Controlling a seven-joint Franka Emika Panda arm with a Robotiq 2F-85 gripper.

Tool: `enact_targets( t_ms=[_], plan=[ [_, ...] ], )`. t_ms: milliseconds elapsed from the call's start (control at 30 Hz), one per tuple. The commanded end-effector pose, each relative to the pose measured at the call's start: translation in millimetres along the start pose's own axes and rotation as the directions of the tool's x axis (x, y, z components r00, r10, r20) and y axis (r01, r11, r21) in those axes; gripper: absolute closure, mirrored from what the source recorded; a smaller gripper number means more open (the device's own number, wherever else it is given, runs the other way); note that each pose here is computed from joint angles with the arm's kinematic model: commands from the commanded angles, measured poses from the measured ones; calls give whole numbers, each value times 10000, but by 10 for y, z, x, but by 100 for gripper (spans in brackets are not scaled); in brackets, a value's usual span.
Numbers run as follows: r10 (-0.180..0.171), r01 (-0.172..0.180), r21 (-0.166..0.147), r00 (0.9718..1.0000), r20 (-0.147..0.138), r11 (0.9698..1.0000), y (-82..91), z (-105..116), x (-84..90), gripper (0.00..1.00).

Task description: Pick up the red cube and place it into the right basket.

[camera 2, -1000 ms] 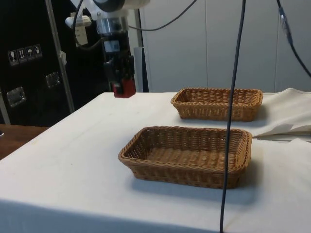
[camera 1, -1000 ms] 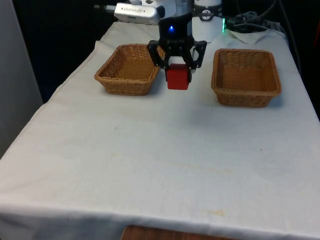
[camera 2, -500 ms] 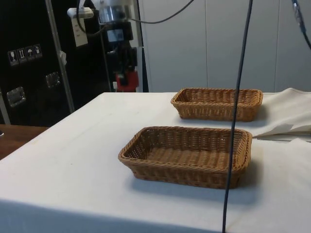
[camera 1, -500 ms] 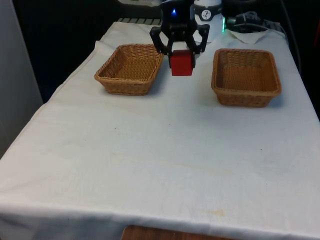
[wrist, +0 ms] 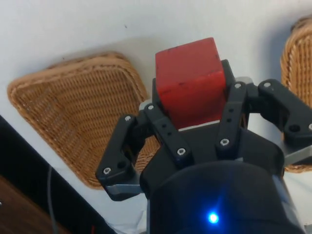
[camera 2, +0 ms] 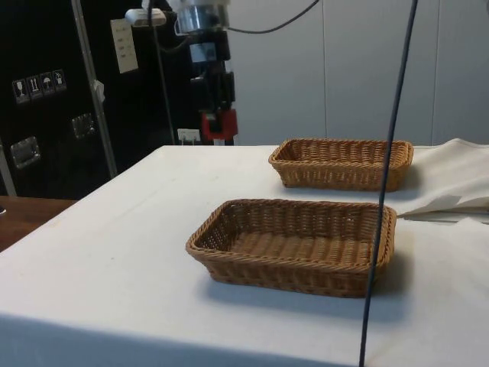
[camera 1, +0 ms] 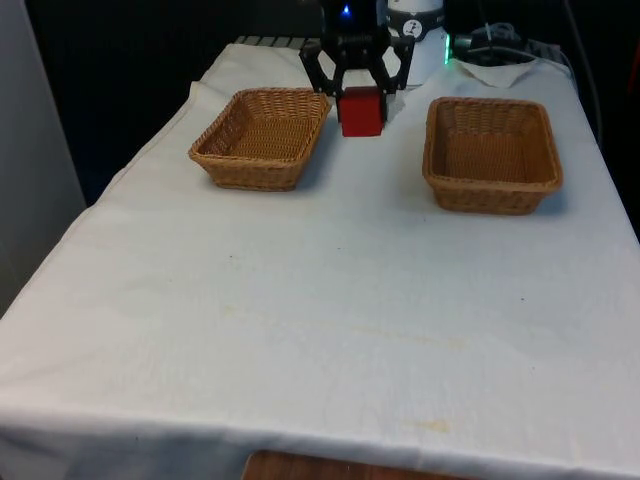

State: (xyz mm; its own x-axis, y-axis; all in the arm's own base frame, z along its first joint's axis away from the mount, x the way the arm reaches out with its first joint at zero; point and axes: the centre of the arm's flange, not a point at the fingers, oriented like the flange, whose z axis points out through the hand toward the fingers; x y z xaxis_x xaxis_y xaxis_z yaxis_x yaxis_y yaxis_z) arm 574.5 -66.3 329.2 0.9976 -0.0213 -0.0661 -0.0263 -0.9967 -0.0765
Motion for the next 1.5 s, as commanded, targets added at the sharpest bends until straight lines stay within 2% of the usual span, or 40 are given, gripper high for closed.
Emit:
enact_targets(
  t_ms=[0,233,267,333,533,567,600,667,833,867,900,1133,1167,1200,1400,1433,1467],
  plan=[
    [6,-7,-154,9999,-103,9999,22,-20,-69,97],
    [-59,53,-463,9999,-121,9989,113,-25,-264,97],
    [-88,88,-324,10000,8,9994,94,-10,-250,97],
    [-91,83,-585,9999,-144,9983,149,-12,-335,97],
    [-120,108,-840,9998,-138,9964,235,11,-465,97],
    [-132,130,-715,9999,-35,9974,230,22,-460,97],
    [-128,116,-884,9998,-125,9960,257,21,-488,97],
    [-132,119,-986,9998,-122,9951,317,36,-546,97],
    [-126,118,-1132,9999,-70,9935,460,66,-655,97],
    [-117,117,-1026,9999,8,9947,428,70,-629,97],
    [-120,110,-1156,9999,-72,9932,485,66,-670,97],
    [-97,94,-1318,10000,-14,9912,689,99,-803,97],
    [-91,102,-1233,9999,94,9923,656,111,-779,97],
    [-101,96,-1328,9999,-36,9911,712,105,-821,97],
    [-111,75,-1221,9995,-288,9925,842,150,-939,97],
    [-83,63,-1197,9998,-158,9928,832,167,-925,97],
    [-113,74,-1200,9994,-319,9927,867,170,-964,97]
  ],
)
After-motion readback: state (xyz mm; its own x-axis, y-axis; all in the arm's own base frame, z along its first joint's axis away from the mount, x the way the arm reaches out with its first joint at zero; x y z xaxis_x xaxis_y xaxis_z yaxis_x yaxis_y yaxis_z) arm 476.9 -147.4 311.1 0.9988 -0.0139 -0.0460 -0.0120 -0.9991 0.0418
